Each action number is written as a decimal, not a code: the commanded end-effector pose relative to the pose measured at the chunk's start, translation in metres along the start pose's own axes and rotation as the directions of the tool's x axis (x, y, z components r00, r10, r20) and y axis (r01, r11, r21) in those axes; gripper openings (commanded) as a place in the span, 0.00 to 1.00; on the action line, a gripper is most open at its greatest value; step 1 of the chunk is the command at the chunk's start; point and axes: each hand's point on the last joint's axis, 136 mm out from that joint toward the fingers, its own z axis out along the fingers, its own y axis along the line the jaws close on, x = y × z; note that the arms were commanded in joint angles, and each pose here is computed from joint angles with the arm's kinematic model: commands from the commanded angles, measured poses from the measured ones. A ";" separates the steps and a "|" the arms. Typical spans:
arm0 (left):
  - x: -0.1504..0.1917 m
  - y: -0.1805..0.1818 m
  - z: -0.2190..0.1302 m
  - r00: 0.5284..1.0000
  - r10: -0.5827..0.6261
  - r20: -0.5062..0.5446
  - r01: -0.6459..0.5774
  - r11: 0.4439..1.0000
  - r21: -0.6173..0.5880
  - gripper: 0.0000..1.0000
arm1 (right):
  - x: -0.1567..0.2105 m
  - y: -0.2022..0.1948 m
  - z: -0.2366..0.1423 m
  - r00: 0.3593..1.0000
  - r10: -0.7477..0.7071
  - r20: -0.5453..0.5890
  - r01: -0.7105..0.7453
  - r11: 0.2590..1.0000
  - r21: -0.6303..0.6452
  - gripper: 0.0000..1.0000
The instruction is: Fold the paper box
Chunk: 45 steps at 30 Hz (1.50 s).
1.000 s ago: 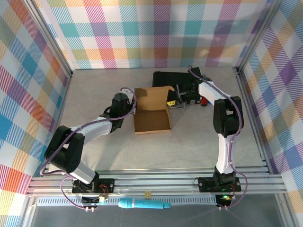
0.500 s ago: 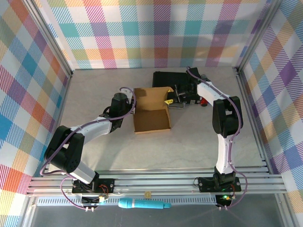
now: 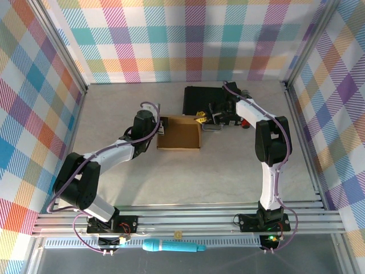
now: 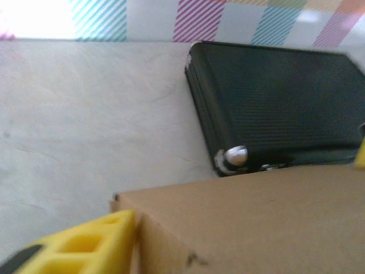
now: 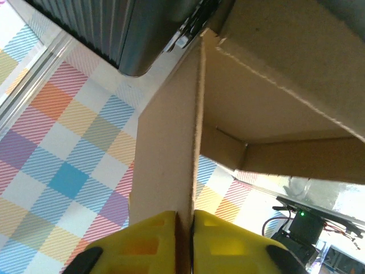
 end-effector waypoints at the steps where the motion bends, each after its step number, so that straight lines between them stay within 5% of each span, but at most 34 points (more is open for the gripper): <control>1: -0.039 -0.032 -0.030 0.967 -0.251 0.049 0.242 0.959 0.149 0.54 | 0.010 0.002 -0.004 0.994 -0.101 0.032 0.100 0.995 0.008 0.10; 6: -0.060 -0.039 -0.067 0.862 -0.507 0.017 0.494 0.845 0.204 0.67 | 0.009 -0.007 -0.007 0.987 -0.147 0.061 0.145 0.989 0.040 0.08; 11: -0.066 -0.051 -0.094 0.749 -0.649 -0.134 0.663 0.726 0.185 0.69 | 0.007 -0.007 -0.008 0.985 -0.155 0.082 0.151 0.987 0.044 0.08; 18: -0.089 -0.026 -0.118 0.495 -0.845 -0.204 0.869 0.474 0.145 0.68 | 0.006 -0.004 -0.005 0.984 -0.158 0.086 0.154 0.987 0.051 0.06; 22: -0.074 0.017 -0.122 0.340 -0.924 -0.174 0.931 0.357 -0.080 0.65 | 0.006 -0.004 -0.004 0.983 -0.162 0.084 0.158 0.986 0.055 0.05; 27: -0.059 0.048 -0.096 0.163 -0.975 -0.152 0.971 0.186 -0.150 0.60 | 0.007 -0.006 -0.003 0.984 -0.159 0.084 0.154 0.986 0.060 0.05; 33: -0.026 0.046 -0.071 0.122 -0.964 -0.237 0.936 0.192 -0.296 0.59 | 0.009 -0.004 -0.004 0.987 -0.145 0.072 0.141 0.988 0.059 0.05; 37: -0.002 0.048 -0.059 0.060 -0.970 -0.234 0.933 0.138 -0.333 0.60 | 0.018 0.000 -0.005 0.996 -0.086 0.035 0.084 0.995 0.053 0.05; 45: -0.006 0.018 -0.052 0.023 -0.959 -0.282 0.928 0.125 -0.352 0.61 | 0.043 0.026 -0.024 0.998 -0.057 0.025 0.057 0.998 0.014 0.01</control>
